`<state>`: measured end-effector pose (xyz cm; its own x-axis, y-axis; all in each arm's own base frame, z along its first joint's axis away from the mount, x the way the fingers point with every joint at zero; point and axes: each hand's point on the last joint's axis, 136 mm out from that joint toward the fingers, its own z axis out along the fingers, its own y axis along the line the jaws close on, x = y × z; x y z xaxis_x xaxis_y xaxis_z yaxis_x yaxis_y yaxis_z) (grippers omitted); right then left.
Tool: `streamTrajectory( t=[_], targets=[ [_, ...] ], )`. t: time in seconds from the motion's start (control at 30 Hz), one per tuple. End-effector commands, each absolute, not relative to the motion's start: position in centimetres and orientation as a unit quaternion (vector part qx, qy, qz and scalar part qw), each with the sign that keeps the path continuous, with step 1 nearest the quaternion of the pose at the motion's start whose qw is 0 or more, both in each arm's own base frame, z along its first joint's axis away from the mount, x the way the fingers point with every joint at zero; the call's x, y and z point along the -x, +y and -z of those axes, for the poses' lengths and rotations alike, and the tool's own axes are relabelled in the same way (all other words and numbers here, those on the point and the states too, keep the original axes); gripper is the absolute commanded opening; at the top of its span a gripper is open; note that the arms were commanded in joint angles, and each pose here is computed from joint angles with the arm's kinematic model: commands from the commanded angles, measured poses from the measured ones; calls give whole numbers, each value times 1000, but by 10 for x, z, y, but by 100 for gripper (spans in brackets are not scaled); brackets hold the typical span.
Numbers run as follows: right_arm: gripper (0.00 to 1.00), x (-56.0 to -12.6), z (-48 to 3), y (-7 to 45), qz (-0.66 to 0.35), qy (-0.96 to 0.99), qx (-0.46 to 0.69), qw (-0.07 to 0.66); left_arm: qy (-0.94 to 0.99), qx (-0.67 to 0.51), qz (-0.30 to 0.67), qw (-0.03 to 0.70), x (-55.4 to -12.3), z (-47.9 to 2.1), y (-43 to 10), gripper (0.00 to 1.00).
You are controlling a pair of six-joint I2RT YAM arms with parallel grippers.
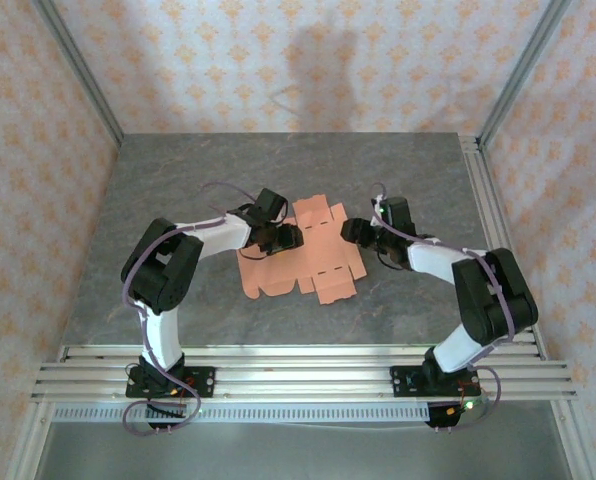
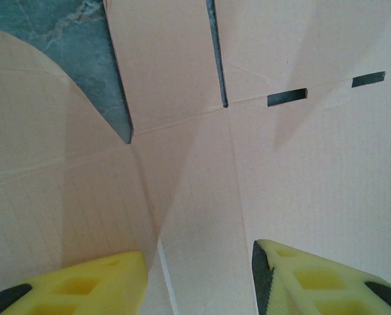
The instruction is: Fold the paper box
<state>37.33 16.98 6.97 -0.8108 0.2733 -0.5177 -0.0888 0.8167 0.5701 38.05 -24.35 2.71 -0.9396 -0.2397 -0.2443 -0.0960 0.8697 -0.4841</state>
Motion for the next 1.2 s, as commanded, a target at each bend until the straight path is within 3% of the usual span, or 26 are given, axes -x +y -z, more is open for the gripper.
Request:
streamTrajectory(
  t=[0.0,0.3,0.57,0.87,1.17],
  targets=[
    [55,-377,-66,168,-342,885,-67,307,967,112,200,107,-358,7,-223,50],
    [39,-369,-48,176,-373,877,-56,296,967,118,200,103,-356,11,-221,50],
    [0,-366,-45,178,-374,880,-44,290,967,119,200,102,-355,11,-221,50],
    [0,-364,-44,167,-336,892,-38,299,964,120,211,106,-357,4,-224,50],
    [0,-356,-44,158,-211,923,11,322,959,120,221,129,-364,-22,-226,51]
  ],
)
